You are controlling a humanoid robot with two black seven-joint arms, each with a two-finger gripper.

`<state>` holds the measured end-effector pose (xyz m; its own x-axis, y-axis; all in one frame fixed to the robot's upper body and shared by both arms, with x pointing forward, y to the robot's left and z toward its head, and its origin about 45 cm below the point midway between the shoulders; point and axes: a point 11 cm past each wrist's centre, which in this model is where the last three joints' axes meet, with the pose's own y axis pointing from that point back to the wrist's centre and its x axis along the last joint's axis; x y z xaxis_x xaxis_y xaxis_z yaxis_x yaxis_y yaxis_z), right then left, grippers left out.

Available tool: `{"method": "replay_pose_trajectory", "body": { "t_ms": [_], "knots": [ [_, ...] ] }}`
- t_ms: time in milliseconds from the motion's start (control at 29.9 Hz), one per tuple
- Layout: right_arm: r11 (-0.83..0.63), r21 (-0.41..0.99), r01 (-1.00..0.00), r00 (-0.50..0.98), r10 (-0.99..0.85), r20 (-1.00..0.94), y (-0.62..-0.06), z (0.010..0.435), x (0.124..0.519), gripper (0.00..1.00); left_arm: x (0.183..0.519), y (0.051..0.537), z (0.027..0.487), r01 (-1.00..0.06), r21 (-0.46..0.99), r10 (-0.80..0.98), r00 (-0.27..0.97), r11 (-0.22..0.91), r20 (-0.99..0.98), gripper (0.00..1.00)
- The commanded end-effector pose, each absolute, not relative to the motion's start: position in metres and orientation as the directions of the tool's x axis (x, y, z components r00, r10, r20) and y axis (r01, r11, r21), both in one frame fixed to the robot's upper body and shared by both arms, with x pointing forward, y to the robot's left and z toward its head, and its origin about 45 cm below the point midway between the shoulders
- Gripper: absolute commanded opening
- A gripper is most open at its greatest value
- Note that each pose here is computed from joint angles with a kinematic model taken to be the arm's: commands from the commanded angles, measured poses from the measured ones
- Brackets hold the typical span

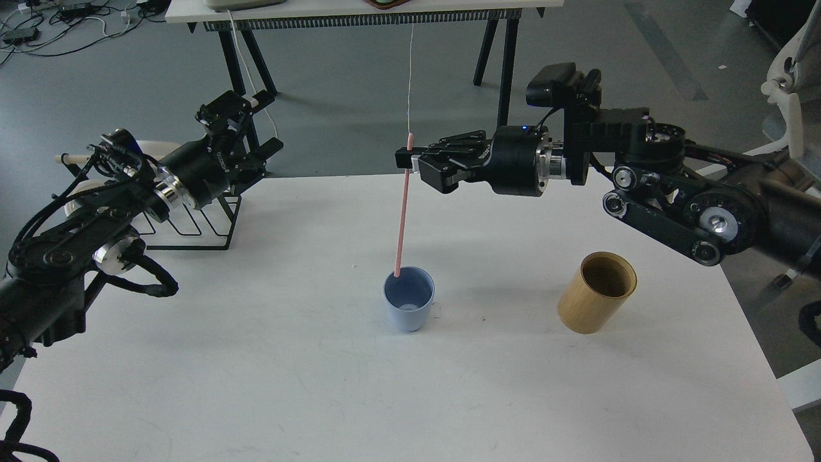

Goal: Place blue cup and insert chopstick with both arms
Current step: 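Lower the pink stick into the blue cup and release it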

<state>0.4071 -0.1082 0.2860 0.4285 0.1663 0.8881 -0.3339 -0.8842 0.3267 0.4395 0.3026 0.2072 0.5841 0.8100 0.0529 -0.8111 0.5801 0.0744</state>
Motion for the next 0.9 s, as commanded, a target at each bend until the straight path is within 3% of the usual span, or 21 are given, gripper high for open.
{"method": "replay_pose_trajectory", "body": {
  "t_ms": [0, 200, 301, 401, 501, 768, 869],
  "knots": [
    [-0.884, 0.343, -0.318, 0.429, 0.188, 0.884, -0.104, 0.281, 0.404, 0.00, 0.439, 0.303, 0.207, -0.811, 0.075, 0.810, 0.584, 0.580, 0.052, 0.94],
    [-0.882, 0.352, -0.313, 0.441, 0.194, 0.876, -0.105, 0.275, 0.402, 0.01, 0.439, 0.302, 0.206, -0.810, 0.075, 0.809, 0.585, 0.581, 0.051, 0.94],
    [-0.879, 0.366, -0.305, 0.448, 0.207, 0.870, -0.105, 0.269, 0.399, 0.08, 0.439, 0.302, 0.206, -0.810, 0.075, 0.809, 0.585, 0.581, 0.051, 0.94],
    [-0.873, 0.386, -0.297, 0.453, 0.227, 0.862, -0.107, 0.264, 0.397, 0.22, 0.439, 0.302, 0.206, -0.810, 0.075, 0.809, 0.585, 0.581, 0.051, 0.94],
    [-0.873, 0.386, -0.299, 0.455, 0.226, 0.862, -0.109, 0.264, 0.397, 0.48, 0.439, 0.303, 0.206, -0.811, 0.077, 0.809, 0.585, 0.581, 0.053, 0.94],
    [-0.875, 0.371, -0.311, 0.460, 0.203, 0.864, -0.115, 0.269, 0.397, 0.76, 0.439, 0.302, 0.206, -0.810, 0.075, 0.809, 0.585, 0.581, 0.051, 0.94],
    [-0.882, 0.347, -0.320, 0.464, 0.173, 0.869, -0.119, 0.277, 0.398, 0.82, 0.439, 0.301, 0.206, -0.810, 0.074, 0.809, 0.585, 0.581, 0.050, 0.94]
  ]
}}
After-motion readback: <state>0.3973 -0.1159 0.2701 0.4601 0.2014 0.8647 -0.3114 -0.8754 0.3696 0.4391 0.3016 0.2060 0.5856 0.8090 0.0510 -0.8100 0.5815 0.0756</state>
